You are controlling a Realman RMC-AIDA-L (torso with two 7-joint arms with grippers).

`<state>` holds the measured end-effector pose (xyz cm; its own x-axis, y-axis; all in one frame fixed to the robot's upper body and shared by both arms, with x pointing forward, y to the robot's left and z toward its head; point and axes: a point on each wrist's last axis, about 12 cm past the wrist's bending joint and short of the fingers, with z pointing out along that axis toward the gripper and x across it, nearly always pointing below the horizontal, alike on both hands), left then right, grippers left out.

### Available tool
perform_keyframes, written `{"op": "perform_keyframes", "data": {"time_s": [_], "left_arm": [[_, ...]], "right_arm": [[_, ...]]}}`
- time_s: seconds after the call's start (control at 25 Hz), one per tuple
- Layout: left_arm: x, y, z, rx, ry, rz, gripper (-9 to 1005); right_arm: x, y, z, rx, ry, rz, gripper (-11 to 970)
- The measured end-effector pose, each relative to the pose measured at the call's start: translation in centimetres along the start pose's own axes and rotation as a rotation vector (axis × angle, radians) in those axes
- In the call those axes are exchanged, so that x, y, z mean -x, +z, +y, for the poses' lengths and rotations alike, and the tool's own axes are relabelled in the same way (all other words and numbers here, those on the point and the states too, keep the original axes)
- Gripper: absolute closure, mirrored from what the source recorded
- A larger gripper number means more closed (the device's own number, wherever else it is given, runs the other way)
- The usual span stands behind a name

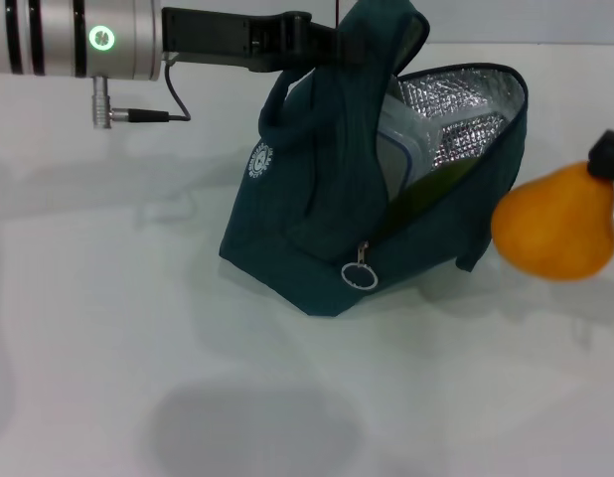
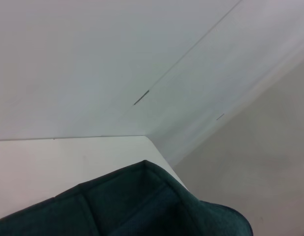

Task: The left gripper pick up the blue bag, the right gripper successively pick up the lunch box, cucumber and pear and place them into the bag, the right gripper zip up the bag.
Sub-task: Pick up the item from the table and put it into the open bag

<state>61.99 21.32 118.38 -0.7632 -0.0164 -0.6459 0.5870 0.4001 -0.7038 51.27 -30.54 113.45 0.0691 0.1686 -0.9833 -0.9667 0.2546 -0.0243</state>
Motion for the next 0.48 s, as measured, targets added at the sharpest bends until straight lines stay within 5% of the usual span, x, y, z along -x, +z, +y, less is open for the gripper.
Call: {"op": "perform_keyframes", "data": {"time_s": [0.48], "left_arm": [[-0.4,1.0,-0.6,-0.034,-0.022,0.025,931]], "right_arm": [[3.4,3.9,-4.2,-0.006,-0.148,-0.04,916]]}}
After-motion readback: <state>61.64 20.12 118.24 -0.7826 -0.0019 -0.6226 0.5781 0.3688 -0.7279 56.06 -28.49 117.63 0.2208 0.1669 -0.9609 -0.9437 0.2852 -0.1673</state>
